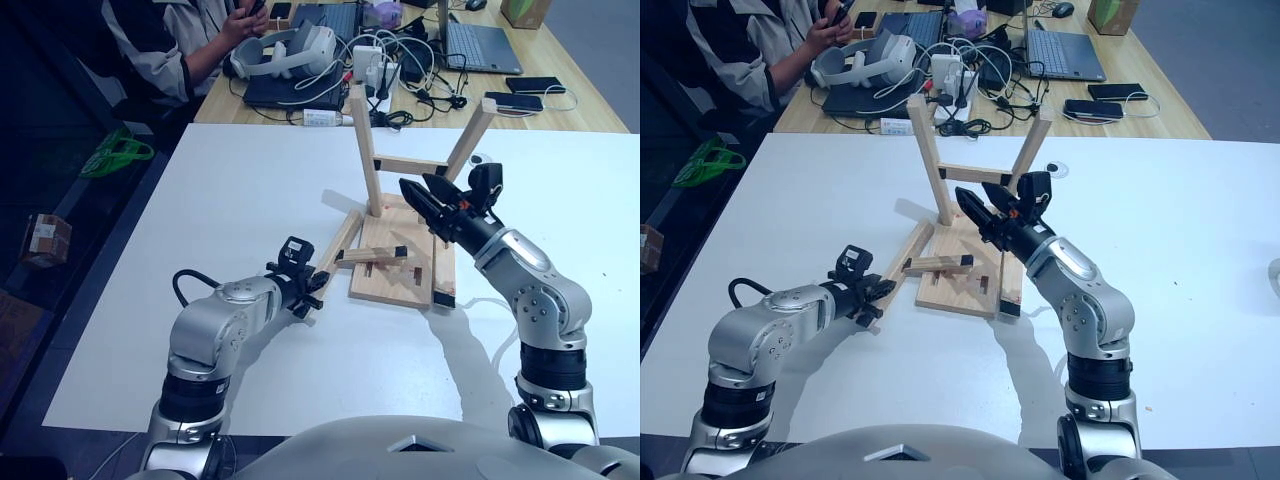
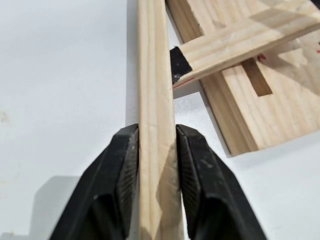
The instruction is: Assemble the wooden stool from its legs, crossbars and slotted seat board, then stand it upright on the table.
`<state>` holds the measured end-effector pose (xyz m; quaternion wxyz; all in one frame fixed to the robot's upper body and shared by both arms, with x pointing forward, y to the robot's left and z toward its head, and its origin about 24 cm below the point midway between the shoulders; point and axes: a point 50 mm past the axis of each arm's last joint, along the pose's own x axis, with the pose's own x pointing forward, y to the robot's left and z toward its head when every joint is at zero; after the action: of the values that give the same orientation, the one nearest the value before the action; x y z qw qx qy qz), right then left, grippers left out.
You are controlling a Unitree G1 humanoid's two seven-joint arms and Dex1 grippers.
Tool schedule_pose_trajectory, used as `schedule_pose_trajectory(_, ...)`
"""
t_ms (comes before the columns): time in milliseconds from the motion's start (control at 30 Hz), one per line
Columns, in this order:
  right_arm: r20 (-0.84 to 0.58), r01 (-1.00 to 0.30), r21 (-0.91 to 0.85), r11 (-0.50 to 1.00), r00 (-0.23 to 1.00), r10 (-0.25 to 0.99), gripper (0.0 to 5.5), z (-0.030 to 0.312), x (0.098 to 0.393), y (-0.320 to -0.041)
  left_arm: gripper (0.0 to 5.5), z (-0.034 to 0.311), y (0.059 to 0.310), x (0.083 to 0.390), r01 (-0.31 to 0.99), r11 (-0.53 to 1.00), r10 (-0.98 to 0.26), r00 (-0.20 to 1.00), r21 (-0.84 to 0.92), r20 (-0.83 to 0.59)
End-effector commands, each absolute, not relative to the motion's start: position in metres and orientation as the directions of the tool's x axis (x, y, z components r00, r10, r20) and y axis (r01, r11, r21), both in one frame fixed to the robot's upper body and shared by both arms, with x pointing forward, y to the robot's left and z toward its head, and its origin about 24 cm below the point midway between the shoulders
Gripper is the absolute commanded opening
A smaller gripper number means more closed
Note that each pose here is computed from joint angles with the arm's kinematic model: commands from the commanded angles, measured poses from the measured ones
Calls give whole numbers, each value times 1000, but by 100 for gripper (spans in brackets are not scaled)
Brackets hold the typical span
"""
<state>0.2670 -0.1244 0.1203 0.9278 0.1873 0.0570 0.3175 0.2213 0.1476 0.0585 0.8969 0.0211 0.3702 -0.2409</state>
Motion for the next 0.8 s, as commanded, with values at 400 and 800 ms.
schedule_pose_trajectory(400,76,-484,470,738,855,512,308,132,289,-164,102,106,240,238,327,913,-404,812,-245,-421)
schedule_pose_trajectory(800,237,-619,726,299,633,737,308,146,285,-180,101,182,167,238,793,414,-814,543,-448,208)
